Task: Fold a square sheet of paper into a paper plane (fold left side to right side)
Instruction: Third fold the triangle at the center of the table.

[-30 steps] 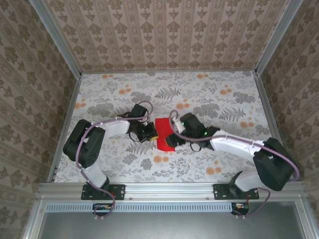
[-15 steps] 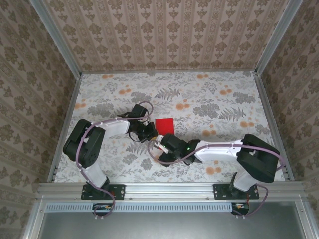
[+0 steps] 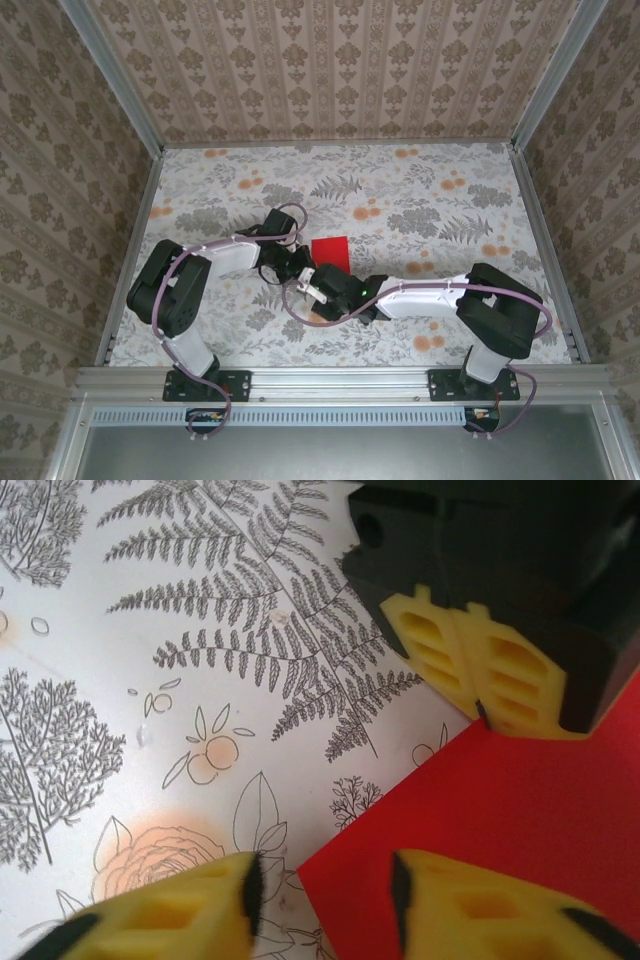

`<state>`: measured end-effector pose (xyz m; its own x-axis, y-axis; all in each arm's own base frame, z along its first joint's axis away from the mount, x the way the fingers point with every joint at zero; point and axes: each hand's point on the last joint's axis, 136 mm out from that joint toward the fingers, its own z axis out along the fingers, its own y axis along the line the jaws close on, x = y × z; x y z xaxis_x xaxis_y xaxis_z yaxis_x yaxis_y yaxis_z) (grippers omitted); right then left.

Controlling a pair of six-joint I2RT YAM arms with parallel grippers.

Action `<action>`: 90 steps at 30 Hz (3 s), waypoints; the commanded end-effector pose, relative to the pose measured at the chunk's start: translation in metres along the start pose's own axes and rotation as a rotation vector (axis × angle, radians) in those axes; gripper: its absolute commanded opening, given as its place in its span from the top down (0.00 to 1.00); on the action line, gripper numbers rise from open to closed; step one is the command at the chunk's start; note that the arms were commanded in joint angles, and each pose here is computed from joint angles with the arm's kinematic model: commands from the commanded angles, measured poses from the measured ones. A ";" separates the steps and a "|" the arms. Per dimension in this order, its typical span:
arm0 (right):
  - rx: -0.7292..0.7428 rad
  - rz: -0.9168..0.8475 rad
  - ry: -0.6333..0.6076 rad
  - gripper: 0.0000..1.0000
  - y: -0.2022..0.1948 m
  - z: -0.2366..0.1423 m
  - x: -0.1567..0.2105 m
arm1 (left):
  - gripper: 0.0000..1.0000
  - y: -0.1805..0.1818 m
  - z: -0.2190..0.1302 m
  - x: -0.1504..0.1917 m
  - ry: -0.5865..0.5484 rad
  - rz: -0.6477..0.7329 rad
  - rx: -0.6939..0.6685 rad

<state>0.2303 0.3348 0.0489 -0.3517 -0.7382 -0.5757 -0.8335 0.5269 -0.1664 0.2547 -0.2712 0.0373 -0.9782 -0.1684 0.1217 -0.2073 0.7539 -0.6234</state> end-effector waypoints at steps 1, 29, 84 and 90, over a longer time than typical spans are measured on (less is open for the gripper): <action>-0.014 0.012 -0.012 0.74 -0.002 -0.001 -0.009 | 1.00 -0.002 0.001 0.006 0.030 -0.013 0.001; -0.365 0.353 0.000 1.00 0.002 -0.005 -0.001 | 0.80 -0.046 -0.029 -0.037 0.002 0.299 0.026; -0.097 0.616 0.147 1.00 -0.087 0.019 0.041 | 0.94 -0.036 0.048 -0.044 0.160 0.352 -0.007; -0.092 0.627 0.149 1.00 -0.090 0.020 0.043 | 0.94 -0.036 0.049 -0.044 0.160 0.350 -0.008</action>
<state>0.2950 0.2706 0.0278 -0.8132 -0.3707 -0.4486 -0.5140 0.8191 0.2549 0.3081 -0.3187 0.0222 -0.9828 0.1843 0.0095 0.1335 0.7454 -0.6531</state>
